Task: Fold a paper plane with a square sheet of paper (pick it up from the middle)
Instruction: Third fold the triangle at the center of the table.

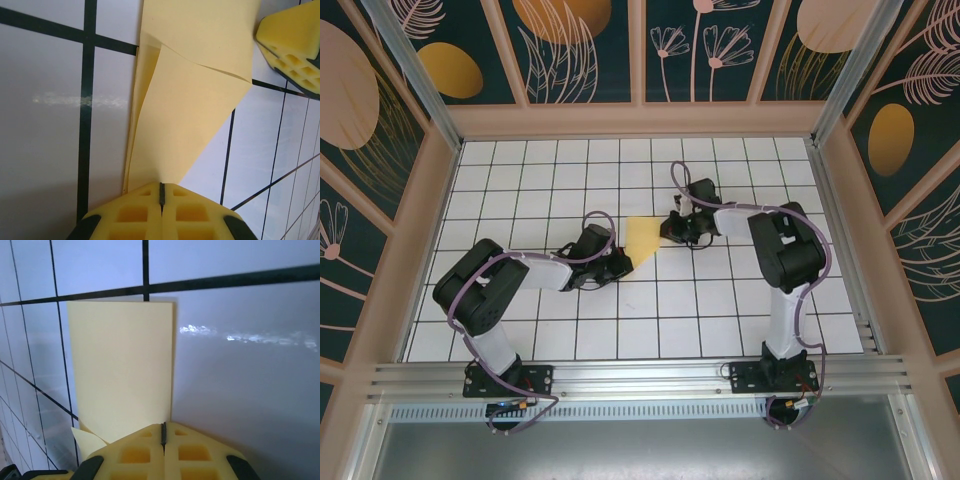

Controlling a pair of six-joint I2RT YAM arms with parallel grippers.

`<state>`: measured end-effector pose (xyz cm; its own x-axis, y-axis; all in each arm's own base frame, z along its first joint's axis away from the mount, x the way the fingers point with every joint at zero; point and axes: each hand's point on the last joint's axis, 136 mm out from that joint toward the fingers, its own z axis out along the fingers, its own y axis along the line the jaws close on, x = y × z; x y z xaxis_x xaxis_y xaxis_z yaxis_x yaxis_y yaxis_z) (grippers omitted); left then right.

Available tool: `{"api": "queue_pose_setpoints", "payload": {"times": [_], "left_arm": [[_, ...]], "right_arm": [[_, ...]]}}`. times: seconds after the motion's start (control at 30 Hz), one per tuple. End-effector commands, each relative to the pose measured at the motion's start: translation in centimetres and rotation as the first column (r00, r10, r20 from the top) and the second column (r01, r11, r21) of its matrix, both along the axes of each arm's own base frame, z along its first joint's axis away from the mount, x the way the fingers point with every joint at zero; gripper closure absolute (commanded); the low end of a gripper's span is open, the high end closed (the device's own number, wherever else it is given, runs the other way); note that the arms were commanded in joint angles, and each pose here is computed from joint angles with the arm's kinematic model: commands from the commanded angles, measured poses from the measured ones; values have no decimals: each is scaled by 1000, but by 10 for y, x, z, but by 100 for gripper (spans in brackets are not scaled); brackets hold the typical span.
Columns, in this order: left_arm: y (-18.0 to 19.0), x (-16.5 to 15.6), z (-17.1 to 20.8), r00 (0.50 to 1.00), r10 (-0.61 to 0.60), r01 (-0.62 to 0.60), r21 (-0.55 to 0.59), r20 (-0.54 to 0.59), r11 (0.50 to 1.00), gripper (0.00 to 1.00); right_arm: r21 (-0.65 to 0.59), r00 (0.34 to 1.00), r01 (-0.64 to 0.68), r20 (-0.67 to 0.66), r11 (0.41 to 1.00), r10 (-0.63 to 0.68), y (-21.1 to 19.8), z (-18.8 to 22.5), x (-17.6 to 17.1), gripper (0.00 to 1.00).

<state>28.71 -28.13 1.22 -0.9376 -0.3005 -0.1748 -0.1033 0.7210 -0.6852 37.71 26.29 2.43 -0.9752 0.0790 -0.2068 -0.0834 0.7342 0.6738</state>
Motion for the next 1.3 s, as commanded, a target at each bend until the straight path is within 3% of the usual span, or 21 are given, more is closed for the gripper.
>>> {"api": "queue_pose_setpoints", "payload": {"times": [0.0, 0.27, 0.47, 0.73, 0.97, 1.27], "left_arm": [[33, -24, -43, 992, 41, -21, 176, -115, 984, 100], [32, -21, -41, 993, 45, -25, 173, -108, 985, 100], [32, -21, -40, 993, 48, -29, 174, -105, 984, 100], [36, -25, -43, 992, 49, -27, 184, -114, 982, 100], [37, -26, -45, 992, 47, -24, 187, -121, 982, 100], [19, -14, -23, 998, 0, 7, 121, -61, 993, 99]], "right_arm": [[78, 994, -56, 101, 995, 48, 14, 48, -7, 100], [61, 994, -112, 25, 992, 110, 39, 25, -59, 100], [53, 987, -156, -24, 986, 157, 56, 1, -74, 100], [-26, 991, -115, -65, 993, 113, 36, -29, -66, 100], [-76, 999, 18, -40, 997, -21, -21, -36, -23, 100], [43, 998, 14, 63, 999, -17, -6, 37, -9, 100]]}}
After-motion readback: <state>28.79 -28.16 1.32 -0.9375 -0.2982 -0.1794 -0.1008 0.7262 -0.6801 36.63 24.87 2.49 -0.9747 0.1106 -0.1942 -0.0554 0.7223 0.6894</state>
